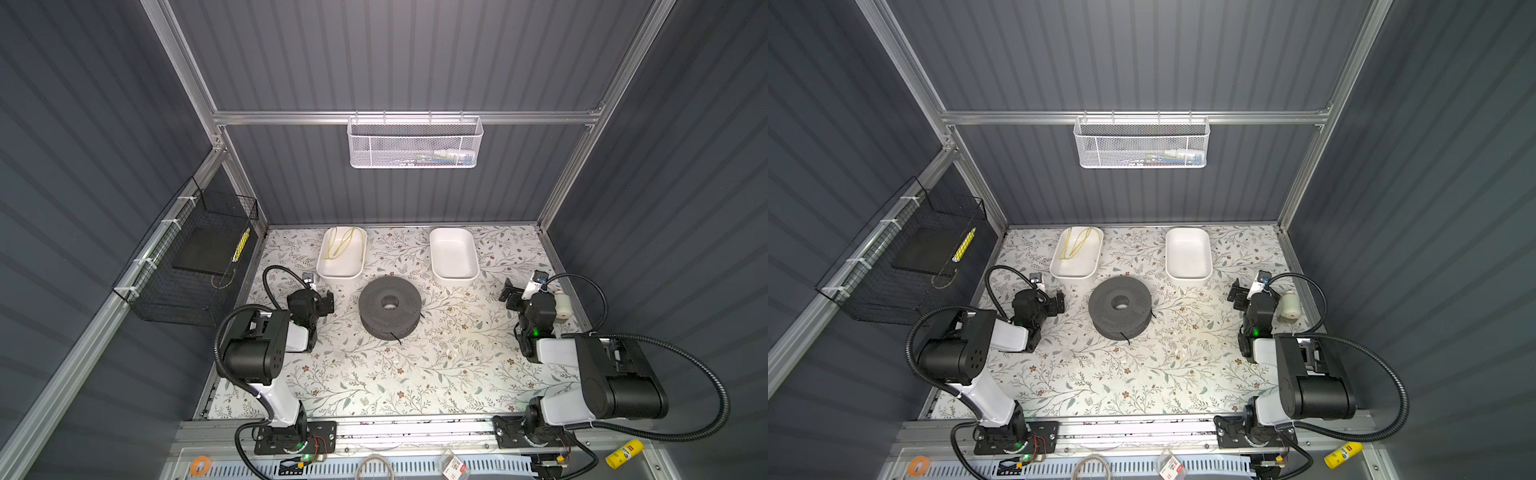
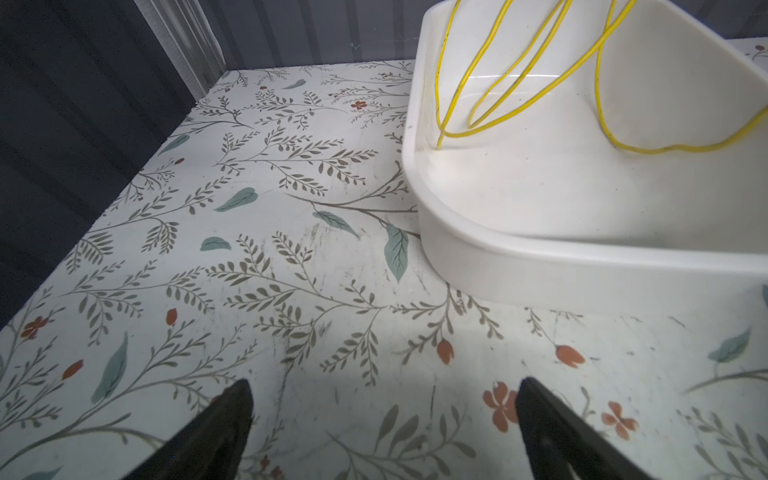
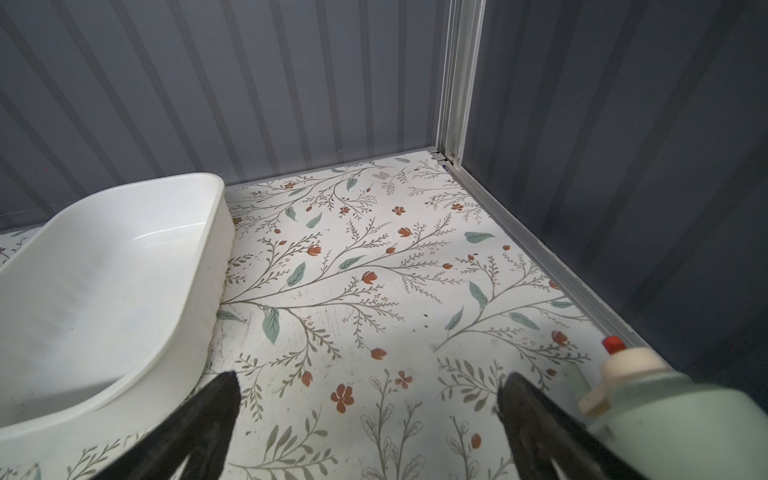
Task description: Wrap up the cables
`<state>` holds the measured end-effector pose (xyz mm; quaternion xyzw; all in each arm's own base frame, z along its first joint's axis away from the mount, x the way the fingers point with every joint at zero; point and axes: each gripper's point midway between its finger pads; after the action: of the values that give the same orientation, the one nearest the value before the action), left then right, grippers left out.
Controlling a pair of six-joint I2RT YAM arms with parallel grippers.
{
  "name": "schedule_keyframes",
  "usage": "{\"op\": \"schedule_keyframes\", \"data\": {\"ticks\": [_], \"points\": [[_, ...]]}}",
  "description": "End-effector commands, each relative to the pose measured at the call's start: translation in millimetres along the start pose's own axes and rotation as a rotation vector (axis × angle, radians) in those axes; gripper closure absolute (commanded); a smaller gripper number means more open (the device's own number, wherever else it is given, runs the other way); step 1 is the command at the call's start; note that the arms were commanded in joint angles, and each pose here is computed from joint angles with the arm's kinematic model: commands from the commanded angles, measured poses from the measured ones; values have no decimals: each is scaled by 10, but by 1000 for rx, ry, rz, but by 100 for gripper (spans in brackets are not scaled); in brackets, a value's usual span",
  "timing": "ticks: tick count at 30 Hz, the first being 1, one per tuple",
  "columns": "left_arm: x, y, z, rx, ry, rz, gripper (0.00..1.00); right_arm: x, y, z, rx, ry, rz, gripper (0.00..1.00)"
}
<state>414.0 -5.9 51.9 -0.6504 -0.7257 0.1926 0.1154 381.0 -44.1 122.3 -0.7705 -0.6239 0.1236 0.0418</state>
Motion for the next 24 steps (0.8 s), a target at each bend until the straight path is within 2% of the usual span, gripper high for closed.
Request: {"op": "schedule_keyframes", "data": {"ticks": [1,24], "points": [[0,-11,-128,-36,-20,-2,1,-3,-13,10,3,-12,6,1],[-12,-17,-127,-39,-14,0,1,58,-28,-2,-8,-39,-4,1]]}}
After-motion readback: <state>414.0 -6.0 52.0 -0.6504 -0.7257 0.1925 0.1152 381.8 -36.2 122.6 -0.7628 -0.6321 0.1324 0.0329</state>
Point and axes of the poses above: each gripper's point midway between its finger pads, its own y axis out along the fingers, its own x axis along the line the jaws close on, z = x × y, and after that the axes turned 11 degrees about -y, right-handed
